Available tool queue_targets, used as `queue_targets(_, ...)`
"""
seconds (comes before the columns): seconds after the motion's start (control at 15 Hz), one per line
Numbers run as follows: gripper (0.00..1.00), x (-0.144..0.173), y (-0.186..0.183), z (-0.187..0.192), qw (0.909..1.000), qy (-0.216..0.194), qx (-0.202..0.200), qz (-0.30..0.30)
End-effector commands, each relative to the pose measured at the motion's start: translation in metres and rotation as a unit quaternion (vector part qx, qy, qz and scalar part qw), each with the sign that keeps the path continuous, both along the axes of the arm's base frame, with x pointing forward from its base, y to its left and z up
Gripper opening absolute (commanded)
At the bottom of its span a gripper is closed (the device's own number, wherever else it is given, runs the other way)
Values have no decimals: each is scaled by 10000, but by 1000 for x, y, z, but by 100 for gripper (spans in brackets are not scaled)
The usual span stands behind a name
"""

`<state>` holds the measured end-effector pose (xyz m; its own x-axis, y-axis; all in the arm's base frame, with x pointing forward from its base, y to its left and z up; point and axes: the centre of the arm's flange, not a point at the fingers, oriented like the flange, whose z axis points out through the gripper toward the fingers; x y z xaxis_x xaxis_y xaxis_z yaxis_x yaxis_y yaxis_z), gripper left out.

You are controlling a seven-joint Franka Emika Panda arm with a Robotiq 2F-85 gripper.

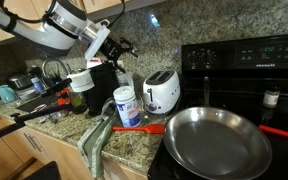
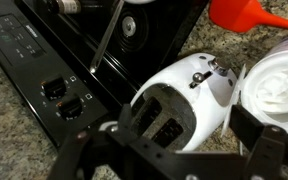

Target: Open the lid of the container

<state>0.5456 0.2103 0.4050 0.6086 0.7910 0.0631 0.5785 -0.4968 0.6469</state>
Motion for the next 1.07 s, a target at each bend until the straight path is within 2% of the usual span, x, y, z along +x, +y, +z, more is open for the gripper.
queue_targets(0.0, 100, -7, -20, 4, 9995, 52, -71, -287)
queue_targets(0.2, 100, -7, -35, -5, 9985, 312, 24, -446)
queue_targets(0.53, 100, -14, -50, -29, 9915, 998, 485, -685)
queue_targets(0.87, 100, -29, -51, -37, 9839, 1452, 701, -767)
queue_targets(1.0, 100, -44, -43, -39, 9778, 1784, 774, -781)
